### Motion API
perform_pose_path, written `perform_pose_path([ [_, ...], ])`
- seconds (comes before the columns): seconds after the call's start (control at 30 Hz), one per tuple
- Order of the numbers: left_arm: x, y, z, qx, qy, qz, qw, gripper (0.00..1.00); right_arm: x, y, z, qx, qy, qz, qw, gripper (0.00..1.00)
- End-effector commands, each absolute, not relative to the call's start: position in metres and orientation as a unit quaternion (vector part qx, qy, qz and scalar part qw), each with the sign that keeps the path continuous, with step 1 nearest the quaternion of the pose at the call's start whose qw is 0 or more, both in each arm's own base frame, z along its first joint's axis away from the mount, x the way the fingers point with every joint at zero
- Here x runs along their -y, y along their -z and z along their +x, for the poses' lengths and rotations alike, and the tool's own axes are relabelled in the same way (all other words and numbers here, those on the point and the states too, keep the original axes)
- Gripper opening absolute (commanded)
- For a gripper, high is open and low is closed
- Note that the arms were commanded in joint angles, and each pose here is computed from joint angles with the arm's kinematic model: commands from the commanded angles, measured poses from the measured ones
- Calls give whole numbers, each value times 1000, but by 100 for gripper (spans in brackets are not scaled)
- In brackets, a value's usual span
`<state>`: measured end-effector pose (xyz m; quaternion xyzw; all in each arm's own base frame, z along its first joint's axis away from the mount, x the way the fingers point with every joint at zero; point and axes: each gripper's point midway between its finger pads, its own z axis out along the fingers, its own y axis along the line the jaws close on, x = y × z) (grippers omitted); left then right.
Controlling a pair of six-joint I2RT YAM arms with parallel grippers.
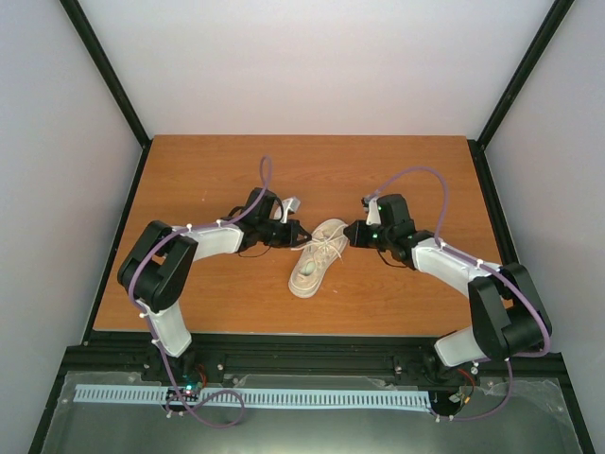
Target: Tie the shoes
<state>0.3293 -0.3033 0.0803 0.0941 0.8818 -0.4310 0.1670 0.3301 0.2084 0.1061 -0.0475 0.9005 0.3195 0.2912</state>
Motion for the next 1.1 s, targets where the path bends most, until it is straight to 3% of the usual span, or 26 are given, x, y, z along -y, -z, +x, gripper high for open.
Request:
perform_pose_path([
  [0.0, 289, -83, 339, -887, 418, 72, 183, 1, -196, -112, 344, -903, -302, -14, 304, 3],
  [0.67, 237, -60, 340, -905, 383, 22, 184, 1, -160, -70, 344, -921, -281, 52, 266, 3],
  [1.07, 241, -72, 339, -895, 400, 37, 192, 1, -170, -81, 350, -912, -308, 14, 270, 3],
])
